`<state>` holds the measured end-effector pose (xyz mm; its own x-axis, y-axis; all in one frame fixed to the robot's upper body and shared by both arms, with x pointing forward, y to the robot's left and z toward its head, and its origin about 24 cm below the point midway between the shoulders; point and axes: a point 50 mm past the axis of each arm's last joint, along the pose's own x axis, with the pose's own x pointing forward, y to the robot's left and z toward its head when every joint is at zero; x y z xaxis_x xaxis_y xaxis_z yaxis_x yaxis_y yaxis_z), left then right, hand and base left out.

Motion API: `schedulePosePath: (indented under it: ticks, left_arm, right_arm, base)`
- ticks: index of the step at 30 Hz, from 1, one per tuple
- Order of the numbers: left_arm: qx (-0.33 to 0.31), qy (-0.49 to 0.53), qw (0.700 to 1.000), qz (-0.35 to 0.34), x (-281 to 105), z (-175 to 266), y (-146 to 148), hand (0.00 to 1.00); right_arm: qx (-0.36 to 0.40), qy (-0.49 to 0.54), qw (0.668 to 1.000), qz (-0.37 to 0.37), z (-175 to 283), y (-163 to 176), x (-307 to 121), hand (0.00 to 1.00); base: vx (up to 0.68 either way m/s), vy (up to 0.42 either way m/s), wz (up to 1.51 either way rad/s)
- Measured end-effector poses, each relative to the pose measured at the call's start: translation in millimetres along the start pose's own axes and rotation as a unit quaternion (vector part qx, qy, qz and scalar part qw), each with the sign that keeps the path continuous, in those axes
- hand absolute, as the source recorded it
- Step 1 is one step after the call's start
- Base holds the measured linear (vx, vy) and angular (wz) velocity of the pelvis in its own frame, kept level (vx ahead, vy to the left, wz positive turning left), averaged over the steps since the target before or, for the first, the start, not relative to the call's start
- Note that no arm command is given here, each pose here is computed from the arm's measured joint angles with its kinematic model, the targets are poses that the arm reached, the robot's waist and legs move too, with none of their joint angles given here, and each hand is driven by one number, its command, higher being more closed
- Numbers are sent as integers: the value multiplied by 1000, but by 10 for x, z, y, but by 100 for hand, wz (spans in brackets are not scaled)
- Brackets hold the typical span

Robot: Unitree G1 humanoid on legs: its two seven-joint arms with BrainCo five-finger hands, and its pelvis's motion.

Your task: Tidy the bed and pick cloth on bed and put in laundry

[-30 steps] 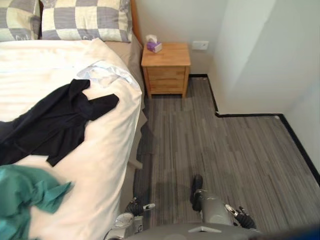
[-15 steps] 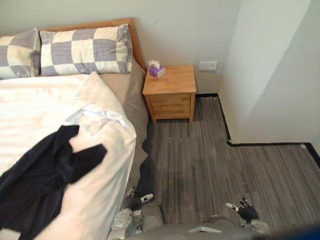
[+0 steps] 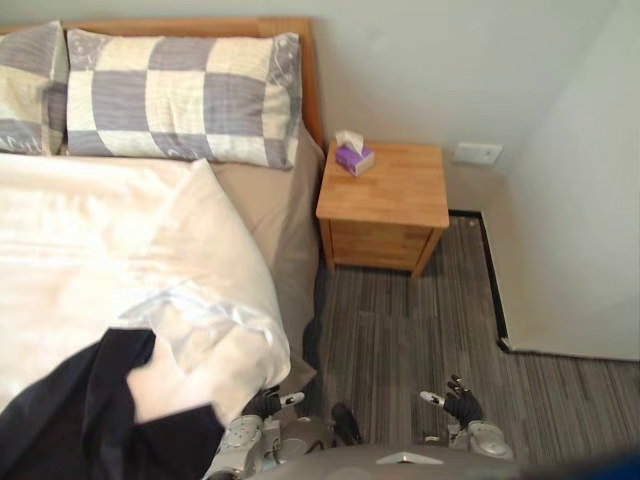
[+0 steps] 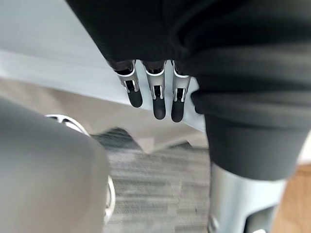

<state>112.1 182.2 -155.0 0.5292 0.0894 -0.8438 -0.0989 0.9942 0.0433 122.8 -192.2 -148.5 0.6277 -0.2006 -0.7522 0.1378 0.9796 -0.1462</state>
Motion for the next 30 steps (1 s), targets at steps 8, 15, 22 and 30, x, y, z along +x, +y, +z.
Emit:
schedulePosePath:
  ticks: [8,15,22,30]
  left_arm:
    - [-12,14,1000,-5,30,27,-13,0]
    - [-145,15,988,56,-40,-125,11,0]
    - [-205,-14,975,90,-79,-145,118,0]
    - [-126,-16,990,66,-59,-88,90,0]
  right_arm:
    - [-6,-18,1000,-4,83,-6,16,0]
    - [-131,-35,989,64,160,207,34,0]
    - [-147,7,984,96,40,246,31,0]
    - [-68,35,996,52,7,155,41,0]
  base:
    - [299,-190,165]
    - [311,-425,135]
    - [121,-146,129]
    - [-40,53,97]
